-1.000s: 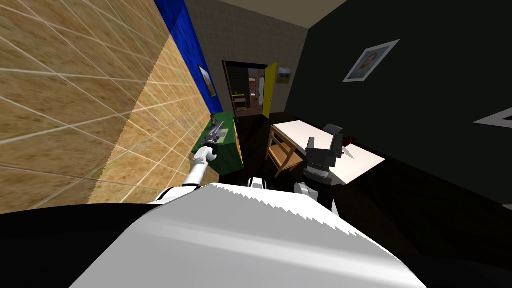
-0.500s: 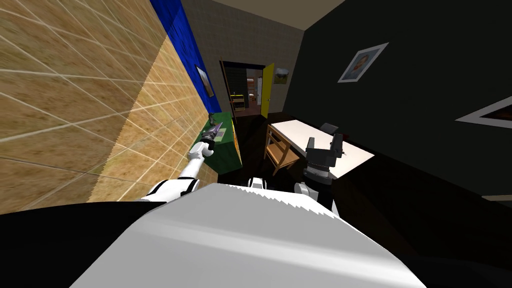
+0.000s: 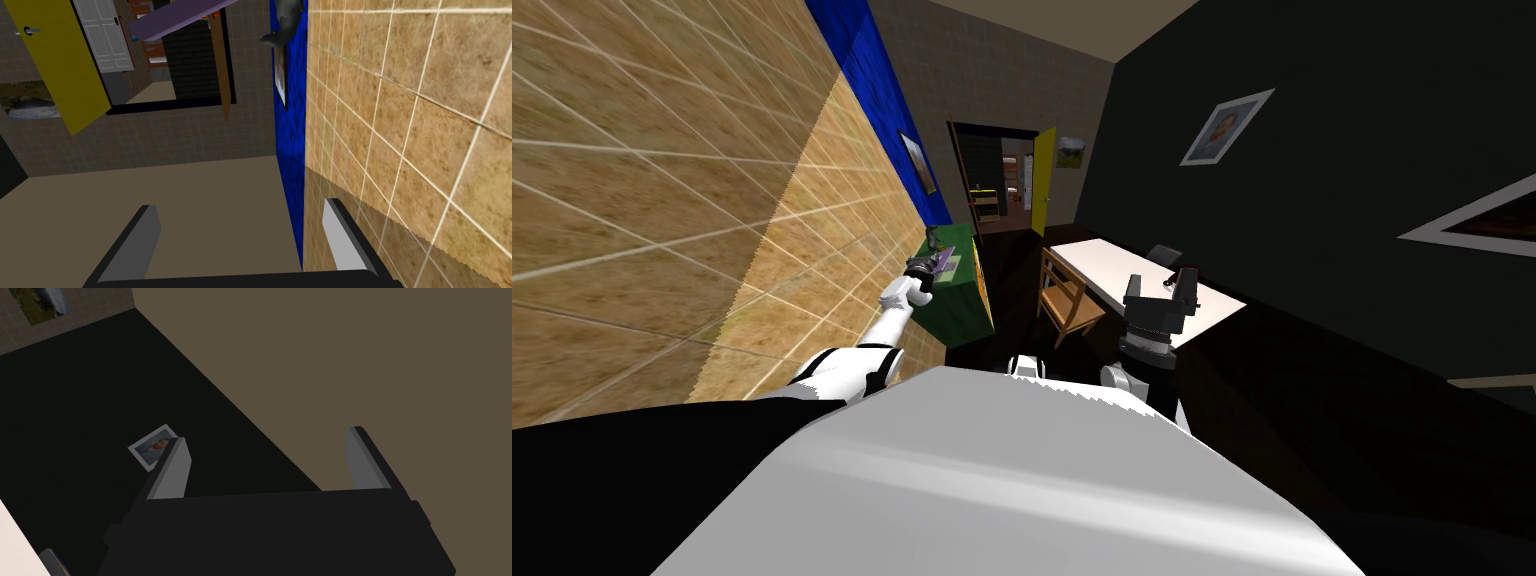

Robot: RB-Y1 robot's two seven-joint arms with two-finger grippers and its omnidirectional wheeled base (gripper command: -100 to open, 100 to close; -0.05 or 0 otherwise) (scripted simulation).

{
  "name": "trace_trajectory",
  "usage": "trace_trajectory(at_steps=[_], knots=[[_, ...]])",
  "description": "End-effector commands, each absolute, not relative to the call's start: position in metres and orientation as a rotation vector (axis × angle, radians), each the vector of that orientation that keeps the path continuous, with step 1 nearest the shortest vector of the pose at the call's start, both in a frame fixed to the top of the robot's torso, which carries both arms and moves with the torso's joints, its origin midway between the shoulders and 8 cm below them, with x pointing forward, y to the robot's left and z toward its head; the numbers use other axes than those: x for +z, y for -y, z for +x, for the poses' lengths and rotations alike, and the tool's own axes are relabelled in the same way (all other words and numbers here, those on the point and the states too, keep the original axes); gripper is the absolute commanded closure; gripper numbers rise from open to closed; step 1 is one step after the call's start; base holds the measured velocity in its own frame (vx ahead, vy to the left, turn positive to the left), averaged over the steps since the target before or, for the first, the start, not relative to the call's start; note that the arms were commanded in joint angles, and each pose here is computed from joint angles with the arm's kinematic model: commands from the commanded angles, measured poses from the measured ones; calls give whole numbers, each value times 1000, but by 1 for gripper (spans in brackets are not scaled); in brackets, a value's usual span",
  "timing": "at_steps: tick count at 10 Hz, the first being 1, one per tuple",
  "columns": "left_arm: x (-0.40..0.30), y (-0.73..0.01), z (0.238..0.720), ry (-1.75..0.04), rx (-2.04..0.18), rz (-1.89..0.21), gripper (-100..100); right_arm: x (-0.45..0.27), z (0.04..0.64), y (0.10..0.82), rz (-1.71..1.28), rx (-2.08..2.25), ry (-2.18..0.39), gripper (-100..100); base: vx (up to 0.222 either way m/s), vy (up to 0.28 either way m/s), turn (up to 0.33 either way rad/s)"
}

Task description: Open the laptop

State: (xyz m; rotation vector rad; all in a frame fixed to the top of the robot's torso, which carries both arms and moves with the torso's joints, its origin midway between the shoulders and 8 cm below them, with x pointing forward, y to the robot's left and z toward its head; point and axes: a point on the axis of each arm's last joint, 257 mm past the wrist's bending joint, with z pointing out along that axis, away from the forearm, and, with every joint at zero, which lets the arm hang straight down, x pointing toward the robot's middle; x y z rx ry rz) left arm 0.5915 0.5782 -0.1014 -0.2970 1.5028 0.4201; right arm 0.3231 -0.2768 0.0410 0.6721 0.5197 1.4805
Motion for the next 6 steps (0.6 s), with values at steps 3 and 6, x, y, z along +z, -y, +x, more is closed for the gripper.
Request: trace_trajectory(at_steps=[3, 6], knots=[[-101, -579, 592, -1503, 421, -297, 0, 41, 323, 277, 672, 1480, -520, 0, 0, 0, 0], [-101, -579, 592, -1503, 421, -297, 0, 41, 323, 277, 672, 1480, -520, 0, 0, 0, 0]])
